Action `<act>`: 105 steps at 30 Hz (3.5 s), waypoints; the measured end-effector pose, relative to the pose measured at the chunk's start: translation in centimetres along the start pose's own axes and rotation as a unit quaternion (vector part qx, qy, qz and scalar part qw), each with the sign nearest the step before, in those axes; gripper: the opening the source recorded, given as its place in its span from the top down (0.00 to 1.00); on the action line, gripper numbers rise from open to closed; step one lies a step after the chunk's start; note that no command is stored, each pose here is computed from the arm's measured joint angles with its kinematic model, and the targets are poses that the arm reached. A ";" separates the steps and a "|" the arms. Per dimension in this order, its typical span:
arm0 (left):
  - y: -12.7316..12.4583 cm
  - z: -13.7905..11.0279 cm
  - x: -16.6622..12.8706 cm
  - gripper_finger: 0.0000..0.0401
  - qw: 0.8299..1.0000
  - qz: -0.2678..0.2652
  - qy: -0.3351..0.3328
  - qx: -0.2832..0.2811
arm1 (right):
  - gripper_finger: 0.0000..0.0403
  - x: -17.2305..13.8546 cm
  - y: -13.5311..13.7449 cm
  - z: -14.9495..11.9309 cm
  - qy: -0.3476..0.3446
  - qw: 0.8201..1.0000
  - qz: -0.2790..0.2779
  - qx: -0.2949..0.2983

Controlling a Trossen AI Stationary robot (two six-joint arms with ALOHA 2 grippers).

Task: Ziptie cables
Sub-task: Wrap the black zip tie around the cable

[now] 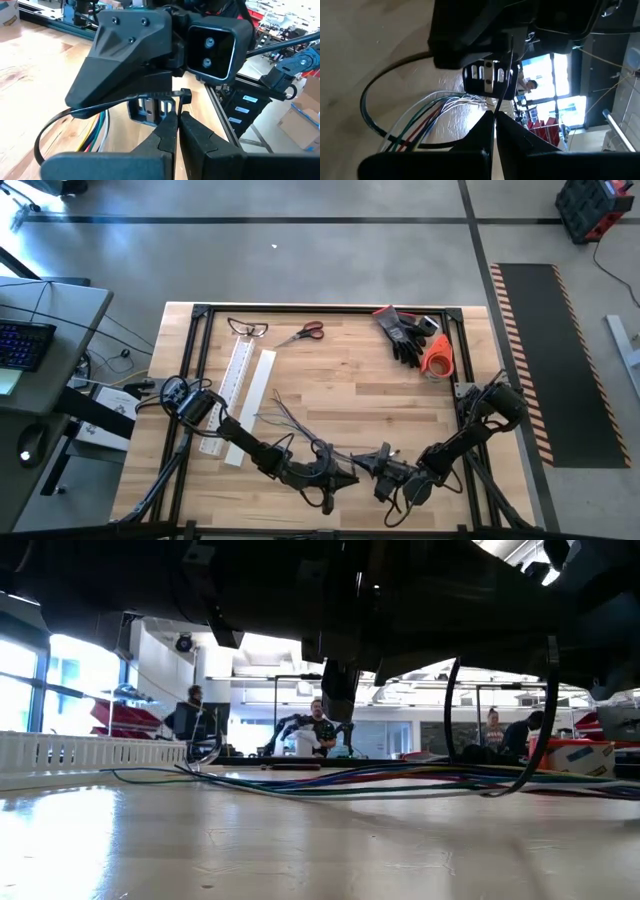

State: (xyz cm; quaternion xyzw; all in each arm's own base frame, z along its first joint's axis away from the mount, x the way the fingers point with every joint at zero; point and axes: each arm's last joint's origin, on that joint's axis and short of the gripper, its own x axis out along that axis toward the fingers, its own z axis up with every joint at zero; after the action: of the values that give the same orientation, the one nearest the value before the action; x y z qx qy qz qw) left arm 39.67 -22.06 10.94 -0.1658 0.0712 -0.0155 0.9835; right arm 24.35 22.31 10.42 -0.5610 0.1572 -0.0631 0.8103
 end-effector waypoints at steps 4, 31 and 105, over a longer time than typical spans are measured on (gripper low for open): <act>0.0 0.0 0.0 1.00 1.000 0.000 0.000 0.003 | 1.00 0.0 0.1 -0.1 0.007 1.000 -0.001 -0.013; 0.0 -0.1 0.0 1.00 1.000 0.001 0.003 0.006 | 1.00 -0.2 0.3 -0.3 0.025 0.999 -0.006 -0.029; 2.1 -0.8 -1.9 1.00 0.995 -0.013 -0.046 -0.086 | 1.00 -2.1 0.2 2.7 -0.036 0.998 0.005 -0.057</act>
State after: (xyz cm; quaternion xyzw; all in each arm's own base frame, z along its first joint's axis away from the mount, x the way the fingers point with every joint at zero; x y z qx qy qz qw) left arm 37.73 -20.23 9.71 -0.2511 0.0245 -0.0145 0.9675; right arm 23.24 25.33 11.46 -0.6073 0.1340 -0.0297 0.7825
